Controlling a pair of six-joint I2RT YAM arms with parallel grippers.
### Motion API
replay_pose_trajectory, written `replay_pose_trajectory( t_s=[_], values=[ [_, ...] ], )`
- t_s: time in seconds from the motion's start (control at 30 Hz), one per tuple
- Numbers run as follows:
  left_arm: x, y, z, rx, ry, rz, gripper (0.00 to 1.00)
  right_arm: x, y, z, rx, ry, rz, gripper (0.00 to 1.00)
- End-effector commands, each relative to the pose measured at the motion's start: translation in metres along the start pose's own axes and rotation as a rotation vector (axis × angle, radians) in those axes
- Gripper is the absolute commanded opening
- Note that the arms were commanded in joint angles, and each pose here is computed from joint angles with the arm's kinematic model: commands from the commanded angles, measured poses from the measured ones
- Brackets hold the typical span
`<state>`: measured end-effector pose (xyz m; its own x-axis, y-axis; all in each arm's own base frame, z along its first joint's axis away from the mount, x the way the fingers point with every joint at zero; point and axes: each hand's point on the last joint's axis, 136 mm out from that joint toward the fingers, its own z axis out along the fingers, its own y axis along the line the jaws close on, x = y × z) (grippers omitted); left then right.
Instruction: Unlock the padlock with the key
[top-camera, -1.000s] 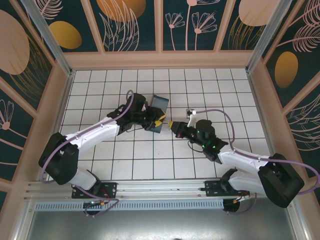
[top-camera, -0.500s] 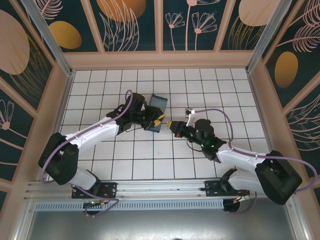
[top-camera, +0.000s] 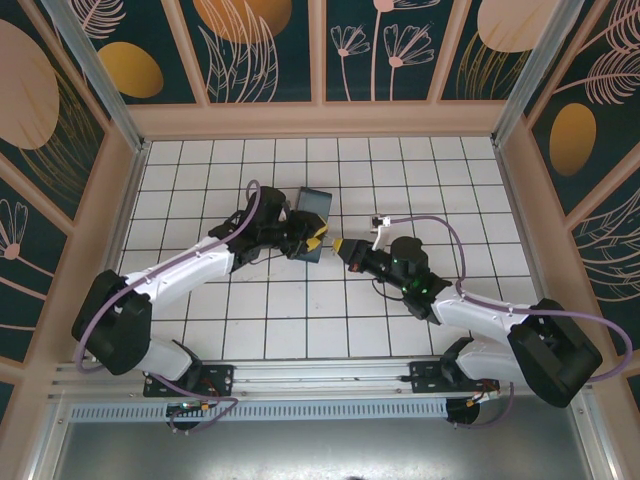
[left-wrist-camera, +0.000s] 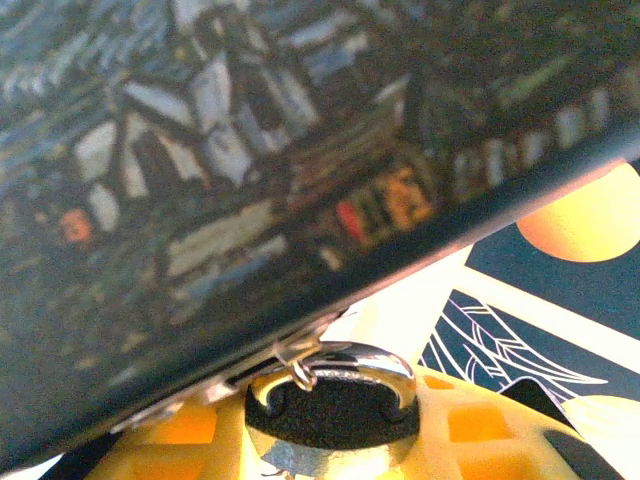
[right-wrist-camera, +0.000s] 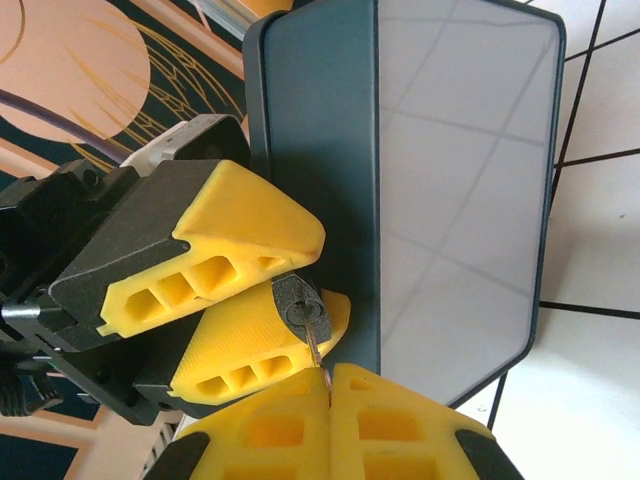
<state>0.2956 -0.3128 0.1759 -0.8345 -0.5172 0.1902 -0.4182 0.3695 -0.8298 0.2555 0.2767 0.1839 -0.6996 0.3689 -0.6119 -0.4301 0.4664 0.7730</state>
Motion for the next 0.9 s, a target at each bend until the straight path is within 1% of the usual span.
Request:
replay_pose_trajectory(
  t_s=[0.0,0.17,0.33,0.6,0.67,0.87],
  values=[
    [0.009,-0.028,-0.008,0.104,0.029,0.034,0.21,-0.015,0.026,0.000,-0.106,-0.048,-0.001,0.00],
    [0.011,-0.030,-0.007,0.107,0.038,0.041,0.21,-0.016,0.032,0.005,-0.131,-0.042,-0.001,0.00],
    [0.012,-0.028,-0.009,0.105,0.039,0.033,0.21,-0.016,0.045,0.009,-0.168,-0.032,-0.040,0.00],
    [0.010,-0.025,-0.012,0.104,0.022,0.011,0.21,-0.014,0.054,-0.002,-0.195,-0.070,-0.113,0.00],
    [0.009,-0.023,-0.012,0.102,0.019,0.006,0.21,-0.015,0.054,-0.004,-0.184,-0.088,-0.127,0.00],
    [0.010,-0.023,-0.012,0.101,0.023,0.003,0.21,-0.013,0.056,0.002,-0.168,-0.079,-0.163,0.00]
  ],
)
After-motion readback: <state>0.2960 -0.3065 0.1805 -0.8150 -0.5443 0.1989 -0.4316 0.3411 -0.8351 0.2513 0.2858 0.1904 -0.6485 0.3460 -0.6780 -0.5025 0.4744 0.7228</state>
